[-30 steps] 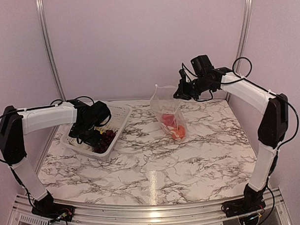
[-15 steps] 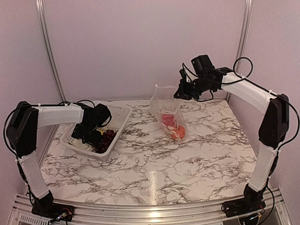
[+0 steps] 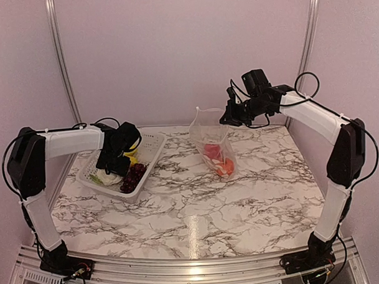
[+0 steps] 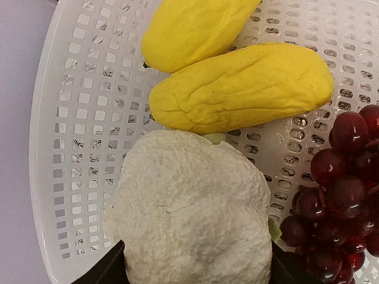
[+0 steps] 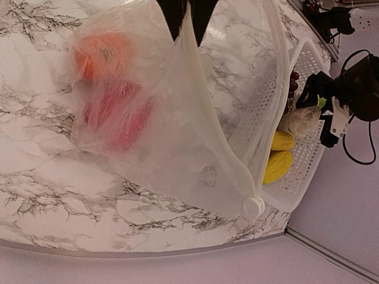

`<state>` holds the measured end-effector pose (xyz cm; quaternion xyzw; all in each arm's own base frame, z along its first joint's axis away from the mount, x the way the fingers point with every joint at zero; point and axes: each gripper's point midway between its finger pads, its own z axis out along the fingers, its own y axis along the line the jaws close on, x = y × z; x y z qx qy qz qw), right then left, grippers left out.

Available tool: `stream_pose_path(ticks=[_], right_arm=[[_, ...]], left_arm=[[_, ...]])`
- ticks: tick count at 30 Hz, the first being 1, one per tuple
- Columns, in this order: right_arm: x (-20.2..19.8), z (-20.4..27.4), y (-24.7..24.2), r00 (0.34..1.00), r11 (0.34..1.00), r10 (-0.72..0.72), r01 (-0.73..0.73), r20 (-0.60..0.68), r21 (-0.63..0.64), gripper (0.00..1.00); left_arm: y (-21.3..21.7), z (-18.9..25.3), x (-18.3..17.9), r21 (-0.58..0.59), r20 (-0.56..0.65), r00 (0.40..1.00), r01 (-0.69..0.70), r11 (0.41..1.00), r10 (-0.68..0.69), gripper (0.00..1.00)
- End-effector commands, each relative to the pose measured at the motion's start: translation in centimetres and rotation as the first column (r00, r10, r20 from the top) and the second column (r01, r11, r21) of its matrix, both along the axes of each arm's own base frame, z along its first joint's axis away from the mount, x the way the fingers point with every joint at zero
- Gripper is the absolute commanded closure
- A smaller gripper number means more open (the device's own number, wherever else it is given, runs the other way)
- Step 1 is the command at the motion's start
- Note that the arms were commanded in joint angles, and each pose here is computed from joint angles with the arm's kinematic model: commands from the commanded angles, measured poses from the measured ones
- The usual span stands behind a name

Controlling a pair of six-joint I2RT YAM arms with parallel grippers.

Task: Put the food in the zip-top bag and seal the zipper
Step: Pick up the fake vegetable from the bin, then place the fake vegetable in the bin.

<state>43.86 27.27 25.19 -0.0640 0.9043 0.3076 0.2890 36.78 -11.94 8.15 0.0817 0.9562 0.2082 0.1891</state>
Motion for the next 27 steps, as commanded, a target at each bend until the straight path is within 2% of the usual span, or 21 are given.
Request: stream_pose_path(ticks=[1, 6, 10, 13, 16, 17, 23, 27], right_arm=[[-0.1, 1.9, 0.1, 0.999, 1.0, -0.001, 0.001, 0.039, 0.015, 1.0], [-0.1, 1.8, 0.2, 0.999, 1.0, 0.003, -0.003, 0.038, 0.018, 1.0], [0.0, 1.7, 0.4, 0.999, 1.0, 0.009, -0.01, 0.035, 0.024, 1.0], [0.0, 1.8, 0.5, 0.999, 0.999, 0.011, -0.012, 0.035, 0.03, 1.0], [0.0, 1.9, 0.5, 0.999, 0.999, 0.012, -0.013, 0.036, 0.033, 1.0], [0.0, 1.9, 0.5, 0.999, 0.999, 0.014, -0.015, 0.037, 0.033, 1.0], [-0.2, 2.1, 0.4, 0.999, 0.999, 0.014, -0.016, 0.039, 0.03, 1.0], [-0.5, 2.0, 0.3, 0.999, 0.999, 0.017, -0.018, 0.034, 0.026, 1.0]], left_arm=[[-1.3, 5.6, 1.3, -0.157, 0.117, 0.993, -0.006, 0.988, 0.025, 0.3], [-4.1, 9.6, 2.3, -0.35, 0.178, 0.984, 0.034, 0.936, 0.031, 0.3], [-7.3, 11.8, 3.2, -0.508, 0.231, 0.973, 0.119, 0.853, 0.002, 0.29], [-9.9, 12.4, 3.7, -0.615, 0.25, 0.968, 0.18, 0.768, -0.027, 0.27], [-12.1, 12.9, 4.2, -0.731, 0.268, 0.963, 0.213, 0.649, -0.014, 0.26], [-12.9, 13.7, 4.8, -0.778, 0.294, 0.956, 0.241, 0.581, -0.003, 0.26], [-11.9, 13.0, 7.1, -0.936, 0.257, 0.952, 0.203, 0.287, 0.165, 0.25], [-11.2, 12.7, 9.3, -0.968, 0.227, 0.946, 0.193, 0.158, 0.23, 0.24]])
